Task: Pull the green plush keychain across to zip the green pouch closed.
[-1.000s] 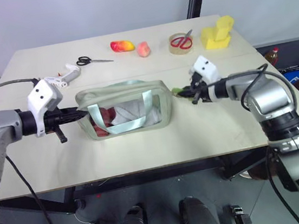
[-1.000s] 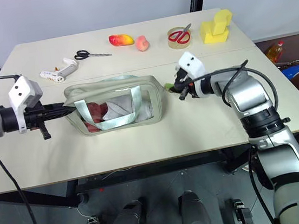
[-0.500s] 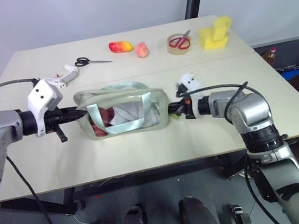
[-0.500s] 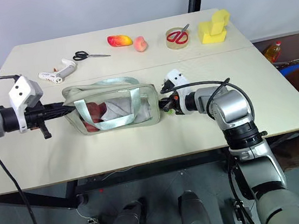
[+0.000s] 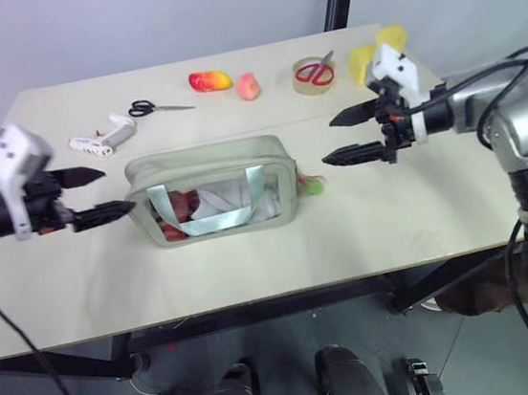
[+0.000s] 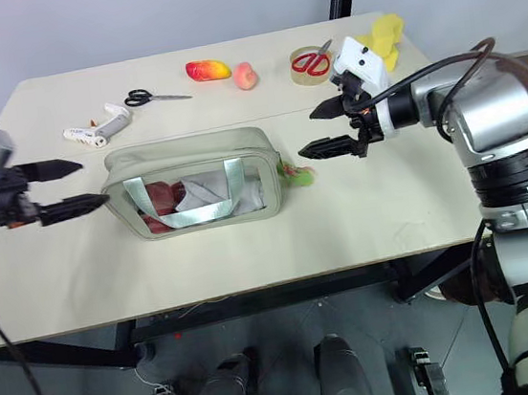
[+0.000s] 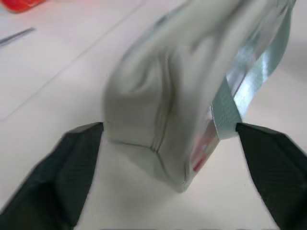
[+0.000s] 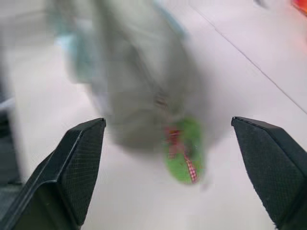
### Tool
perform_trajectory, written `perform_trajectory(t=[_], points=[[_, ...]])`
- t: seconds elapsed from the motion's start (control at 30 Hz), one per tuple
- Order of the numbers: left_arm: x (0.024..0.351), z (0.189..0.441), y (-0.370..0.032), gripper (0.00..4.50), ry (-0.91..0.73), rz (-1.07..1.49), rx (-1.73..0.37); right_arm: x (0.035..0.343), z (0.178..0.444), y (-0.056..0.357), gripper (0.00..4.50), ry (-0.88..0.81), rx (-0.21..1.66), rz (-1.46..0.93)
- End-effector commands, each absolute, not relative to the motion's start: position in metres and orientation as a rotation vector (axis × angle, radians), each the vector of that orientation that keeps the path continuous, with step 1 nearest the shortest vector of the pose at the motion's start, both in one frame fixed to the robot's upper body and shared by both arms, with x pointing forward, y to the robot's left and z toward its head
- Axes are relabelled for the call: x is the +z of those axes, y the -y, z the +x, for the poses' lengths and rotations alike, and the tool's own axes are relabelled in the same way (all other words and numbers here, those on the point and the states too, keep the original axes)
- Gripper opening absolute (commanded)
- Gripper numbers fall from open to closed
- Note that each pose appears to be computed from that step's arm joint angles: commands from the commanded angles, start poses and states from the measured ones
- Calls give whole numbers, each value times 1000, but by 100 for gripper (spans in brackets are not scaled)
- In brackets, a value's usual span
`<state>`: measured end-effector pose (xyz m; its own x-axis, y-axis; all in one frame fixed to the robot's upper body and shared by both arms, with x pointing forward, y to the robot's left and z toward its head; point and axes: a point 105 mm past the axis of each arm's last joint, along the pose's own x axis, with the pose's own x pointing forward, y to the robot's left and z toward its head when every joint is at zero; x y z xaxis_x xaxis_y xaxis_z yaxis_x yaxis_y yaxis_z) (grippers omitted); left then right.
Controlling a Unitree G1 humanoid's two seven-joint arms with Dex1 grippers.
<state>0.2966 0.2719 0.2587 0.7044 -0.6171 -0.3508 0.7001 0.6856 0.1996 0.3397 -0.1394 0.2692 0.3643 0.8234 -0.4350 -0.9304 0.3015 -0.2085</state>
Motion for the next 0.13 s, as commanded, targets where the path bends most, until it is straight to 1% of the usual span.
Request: perform_trajectory(t=[0.03, 0.13], points=[[282, 286, -289, 446, -221, 340, -692, 291, 323, 134, 450, -223, 1257, -504], [284, 282, -293, 446, -226, 355, -686, 294, 323, 132, 450, -216, 1257, -483]])
